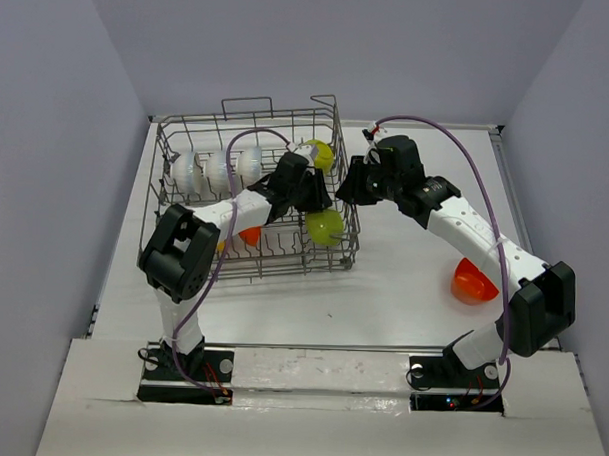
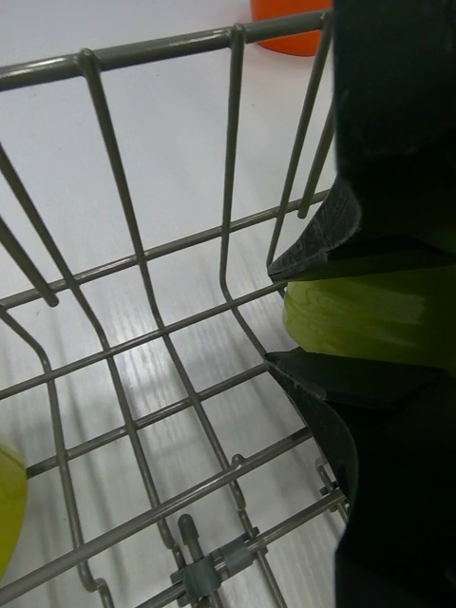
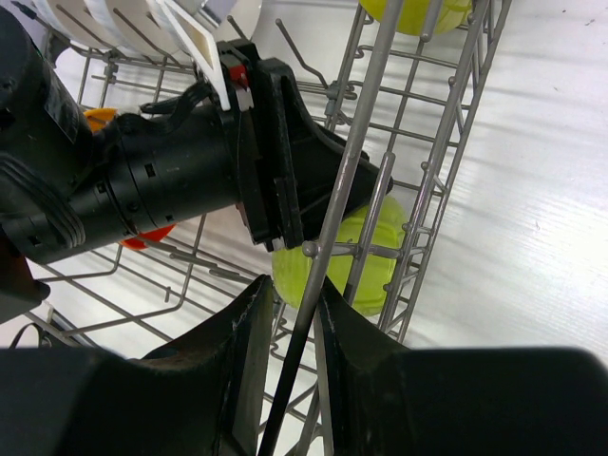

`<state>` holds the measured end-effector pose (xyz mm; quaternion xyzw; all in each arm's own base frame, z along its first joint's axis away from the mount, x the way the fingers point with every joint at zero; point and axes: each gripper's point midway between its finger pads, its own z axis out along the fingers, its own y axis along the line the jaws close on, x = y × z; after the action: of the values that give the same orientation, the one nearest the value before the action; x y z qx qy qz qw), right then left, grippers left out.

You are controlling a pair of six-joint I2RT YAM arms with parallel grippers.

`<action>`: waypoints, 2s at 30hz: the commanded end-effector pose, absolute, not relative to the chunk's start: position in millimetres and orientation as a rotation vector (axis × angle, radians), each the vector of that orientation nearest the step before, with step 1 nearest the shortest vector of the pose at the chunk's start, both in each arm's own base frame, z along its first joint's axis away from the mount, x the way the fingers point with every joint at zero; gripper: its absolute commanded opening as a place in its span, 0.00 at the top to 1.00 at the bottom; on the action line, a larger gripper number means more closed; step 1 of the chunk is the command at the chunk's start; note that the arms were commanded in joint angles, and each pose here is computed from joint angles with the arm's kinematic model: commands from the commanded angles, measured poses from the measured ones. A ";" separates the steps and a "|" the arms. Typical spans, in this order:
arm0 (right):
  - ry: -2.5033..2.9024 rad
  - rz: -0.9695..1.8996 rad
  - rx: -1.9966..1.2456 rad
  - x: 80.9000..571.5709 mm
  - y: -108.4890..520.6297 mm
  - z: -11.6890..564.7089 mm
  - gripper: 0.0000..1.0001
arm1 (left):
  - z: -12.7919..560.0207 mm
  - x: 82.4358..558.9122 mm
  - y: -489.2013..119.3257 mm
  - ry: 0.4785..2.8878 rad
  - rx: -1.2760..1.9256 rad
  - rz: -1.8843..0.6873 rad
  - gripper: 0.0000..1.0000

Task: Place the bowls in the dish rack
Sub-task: Move the bowl to the dish rack.

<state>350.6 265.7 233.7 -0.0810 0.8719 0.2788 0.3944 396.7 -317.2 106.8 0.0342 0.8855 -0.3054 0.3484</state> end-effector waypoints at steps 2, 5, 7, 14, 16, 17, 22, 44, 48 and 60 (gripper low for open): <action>2.171 0.702 -0.223 355.9 268.4 248.4 0.70 | 133.1 388.2 -321.2 2.230 0.121 -0.809 0.55; 2.172 0.704 -0.224 355.4 268.3 248.8 0.70 | 133.1 385.9 -320.8 2.230 0.122 -0.808 0.55; 2.173 0.705 -0.225 355.4 268.6 248.1 0.70 | 132.1 383.6 -320.0 2.233 0.121 -0.807 0.55; 2.172 0.706 -0.224 355.2 268.6 248.8 0.70 | 133.4 382.0 -318.7 2.229 0.122 -0.803 0.55; 2.170 0.705 -0.223 355.2 268.3 249.4 0.70 | 134.0 381.3 -317.9 2.229 0.121 -0.802 0.55; 2.168 0.703 -0.223 355.2 267.9 250.0 0.70 | 134.0 381.0 -317.7 2.229 0.121 -0.802 0.55; 2.168 0.705 -0.224 355.6 268.5 251.3 0.70 | 135.7 381.9 -317.5 2.227 0.124 -0.796 0.55; 2.160 0.684 -0.230 359.9 267.8 257.3 0.70 | 196.9 416.2 -318.6 2.104 0.138 -0.730 0.39; 2.153 0.682 -0.231 360.2 267.2 263.0 0.69 | 215.8 425.4 -307.6 2.072 0.109 -0.701 0.39; 2.062 0.719 -0.242 355.5 266.1 304.9 0.47 | 272.3 428.2 -271.8 1.953 0.026 -0.668 0.37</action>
<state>355.7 264.8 252.4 -0.0892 0.8691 0.2700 0.4047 425.8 -283.3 213.5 0.0160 0.8489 -0.2669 0.4559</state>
